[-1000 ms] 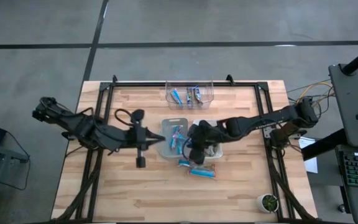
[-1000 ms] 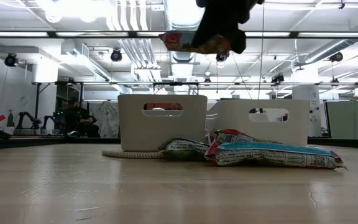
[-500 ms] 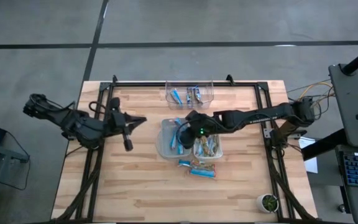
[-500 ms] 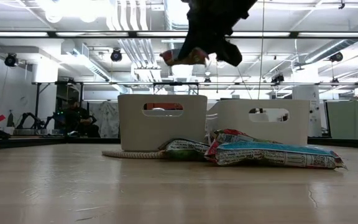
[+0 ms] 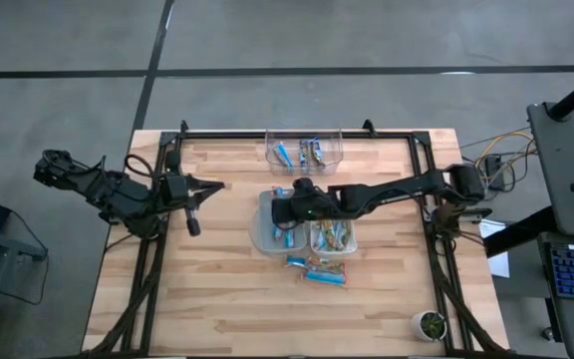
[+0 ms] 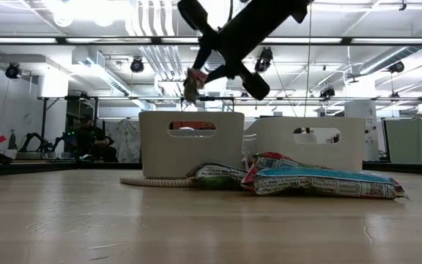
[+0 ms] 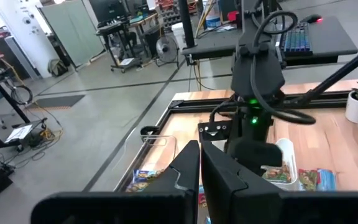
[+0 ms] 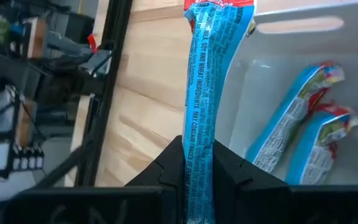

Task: Pick and place Granola Bars by type
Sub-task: Put the red granola bar into the gray bin

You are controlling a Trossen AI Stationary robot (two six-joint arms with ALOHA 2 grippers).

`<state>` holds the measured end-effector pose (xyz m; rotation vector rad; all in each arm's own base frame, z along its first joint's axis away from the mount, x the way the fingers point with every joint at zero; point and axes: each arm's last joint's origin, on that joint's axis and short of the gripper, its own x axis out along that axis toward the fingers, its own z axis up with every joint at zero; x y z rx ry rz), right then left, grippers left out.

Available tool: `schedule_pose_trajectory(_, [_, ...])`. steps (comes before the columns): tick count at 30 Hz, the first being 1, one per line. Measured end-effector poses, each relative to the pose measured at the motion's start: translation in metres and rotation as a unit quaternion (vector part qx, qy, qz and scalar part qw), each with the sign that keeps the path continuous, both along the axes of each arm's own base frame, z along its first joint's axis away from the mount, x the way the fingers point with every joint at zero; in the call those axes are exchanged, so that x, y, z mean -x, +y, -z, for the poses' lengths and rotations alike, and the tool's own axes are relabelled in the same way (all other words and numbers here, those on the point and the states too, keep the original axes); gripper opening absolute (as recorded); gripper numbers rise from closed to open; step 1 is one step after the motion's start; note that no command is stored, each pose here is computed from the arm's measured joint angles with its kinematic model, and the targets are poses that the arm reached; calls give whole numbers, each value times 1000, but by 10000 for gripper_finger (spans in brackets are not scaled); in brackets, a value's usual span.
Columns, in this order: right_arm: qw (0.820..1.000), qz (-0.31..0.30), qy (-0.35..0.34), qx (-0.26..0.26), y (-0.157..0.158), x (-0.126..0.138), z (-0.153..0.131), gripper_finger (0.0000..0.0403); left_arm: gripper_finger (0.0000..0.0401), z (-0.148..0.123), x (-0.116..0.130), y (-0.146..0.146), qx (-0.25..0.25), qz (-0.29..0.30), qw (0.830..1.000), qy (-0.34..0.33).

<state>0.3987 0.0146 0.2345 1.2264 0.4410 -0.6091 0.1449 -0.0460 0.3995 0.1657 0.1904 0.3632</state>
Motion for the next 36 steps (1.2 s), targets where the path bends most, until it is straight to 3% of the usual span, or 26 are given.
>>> schedule_pose_trajectory(18, [999,17,-7,-27,6,-10,18,46,0,1,0,0,-1,6,1000,5])
schedule_pose_trajectory(30, [999,37,14,-37,6,-7,22,195,0,1,0,0,2,6,1000,4])
schedule_pose_trajectory(36, [999,25,15,-24,7,-7,22,239,0,1,0,0,2,6,1000,4])
